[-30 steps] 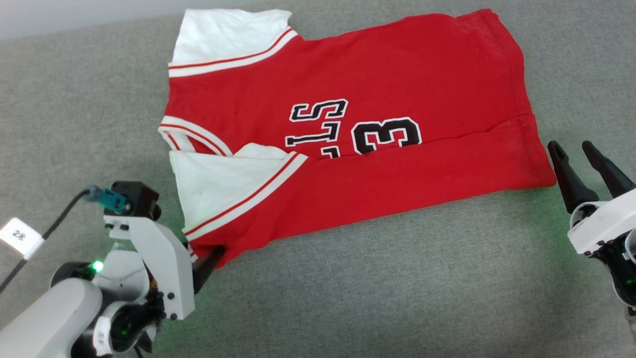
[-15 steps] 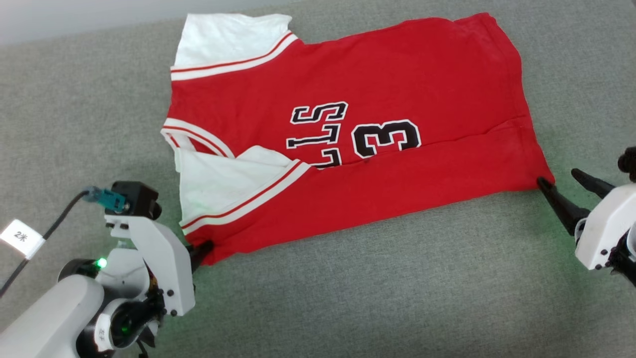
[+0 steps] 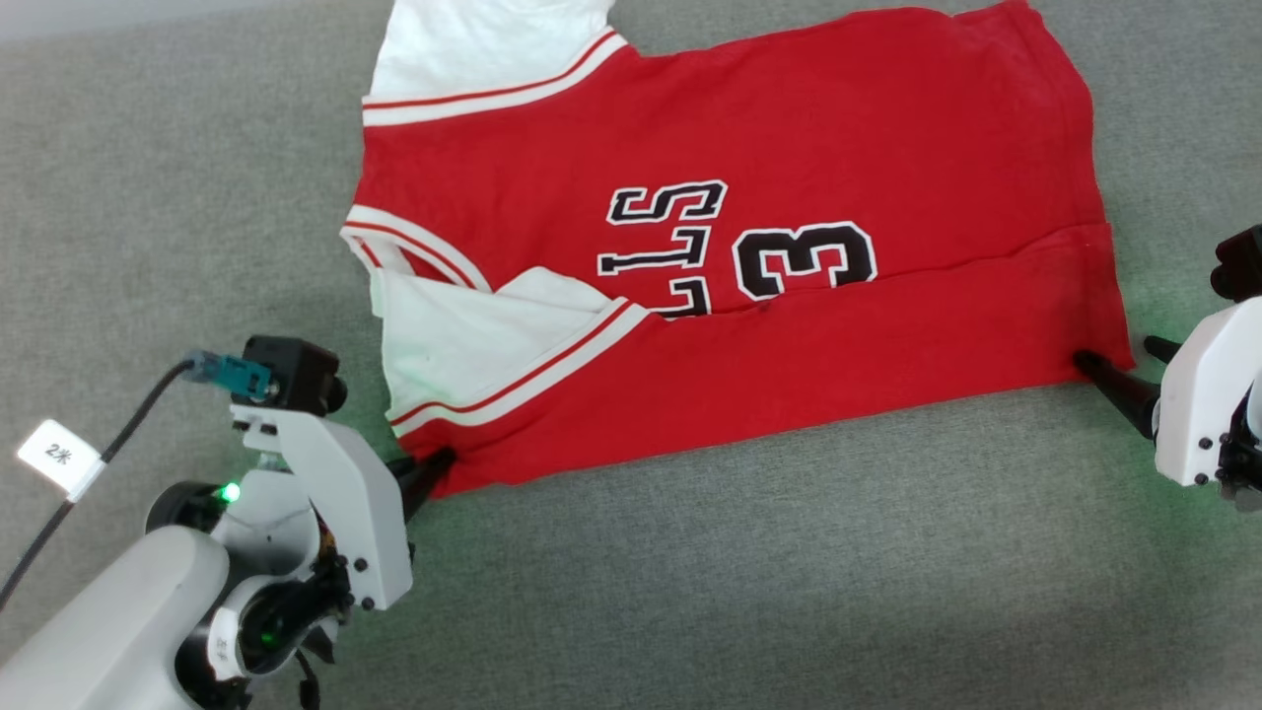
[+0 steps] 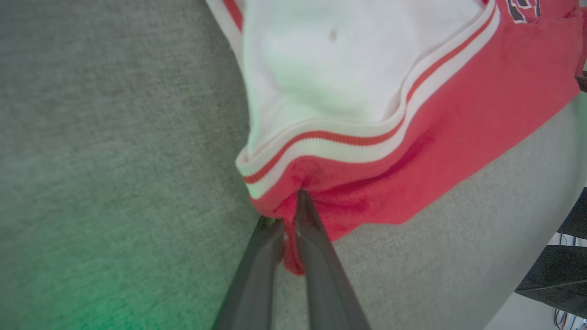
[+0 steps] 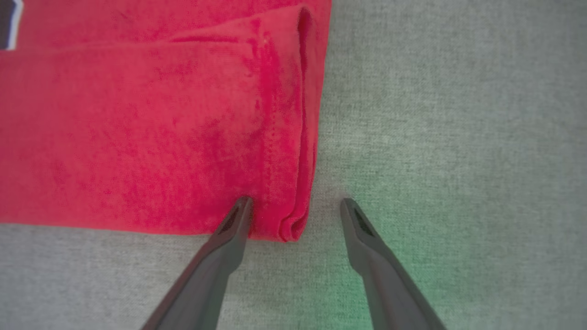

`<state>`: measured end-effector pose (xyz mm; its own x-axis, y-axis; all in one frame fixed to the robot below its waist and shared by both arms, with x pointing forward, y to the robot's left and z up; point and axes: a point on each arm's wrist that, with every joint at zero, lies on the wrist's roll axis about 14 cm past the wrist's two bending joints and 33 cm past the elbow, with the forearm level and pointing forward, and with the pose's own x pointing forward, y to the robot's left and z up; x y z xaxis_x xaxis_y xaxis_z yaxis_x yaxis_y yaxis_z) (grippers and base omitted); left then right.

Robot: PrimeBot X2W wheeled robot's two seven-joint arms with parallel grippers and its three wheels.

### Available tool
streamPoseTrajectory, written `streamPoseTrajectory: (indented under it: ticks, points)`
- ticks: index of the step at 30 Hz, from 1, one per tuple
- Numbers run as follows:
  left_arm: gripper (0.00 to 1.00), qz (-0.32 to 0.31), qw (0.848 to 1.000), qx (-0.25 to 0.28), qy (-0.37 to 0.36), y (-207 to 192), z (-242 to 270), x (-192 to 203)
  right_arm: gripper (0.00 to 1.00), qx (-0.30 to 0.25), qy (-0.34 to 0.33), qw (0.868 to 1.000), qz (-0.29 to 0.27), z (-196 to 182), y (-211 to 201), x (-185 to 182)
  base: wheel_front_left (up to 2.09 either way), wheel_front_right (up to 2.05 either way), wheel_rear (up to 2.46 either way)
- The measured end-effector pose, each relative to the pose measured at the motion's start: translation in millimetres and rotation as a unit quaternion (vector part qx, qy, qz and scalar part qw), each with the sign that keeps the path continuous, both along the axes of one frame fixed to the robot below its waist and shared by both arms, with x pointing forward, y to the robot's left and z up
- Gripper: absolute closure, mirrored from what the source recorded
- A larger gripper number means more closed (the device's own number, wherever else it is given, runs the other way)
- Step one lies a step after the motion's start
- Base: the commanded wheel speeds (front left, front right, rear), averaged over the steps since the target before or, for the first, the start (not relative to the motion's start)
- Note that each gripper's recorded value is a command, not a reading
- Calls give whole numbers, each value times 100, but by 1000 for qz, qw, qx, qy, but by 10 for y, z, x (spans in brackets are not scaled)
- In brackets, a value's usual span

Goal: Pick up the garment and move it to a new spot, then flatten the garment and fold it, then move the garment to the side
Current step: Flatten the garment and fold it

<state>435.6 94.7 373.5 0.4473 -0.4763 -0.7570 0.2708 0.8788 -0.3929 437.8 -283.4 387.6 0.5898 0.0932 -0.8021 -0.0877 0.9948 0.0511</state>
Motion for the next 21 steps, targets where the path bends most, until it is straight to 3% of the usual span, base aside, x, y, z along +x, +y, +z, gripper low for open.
streamPoseTrajectory:
  ticks: [3,4,5,6,7,21]
  points:
    - [100,1,1000,-3,-1,-9,-15,7,0,3,9,1000,1,-43,15,40,0,0,0]
    - [100,1,1000,-4,-1,-11,-19,7,52,5,13,1000,1,-57,24,48,0,0,0]
    - [100,2,1000,-4,-1,-14,-20,10,69,7,17,1000,1,-73,32,50,0,0,0]
    - [100,2,1000,-5,-1,-13,-24,11,94,7,21,1000,3,-81,35,54,0,0,0]
    - [100,4,1000,-6,-1,-18,-27,10,100,7,24,1000,4,-94,37,48,0,0,0]
    - [100,32,999,-43,-9,-19,131,-192,100,17,15,1000,20,16,95,-149,0,0,0]
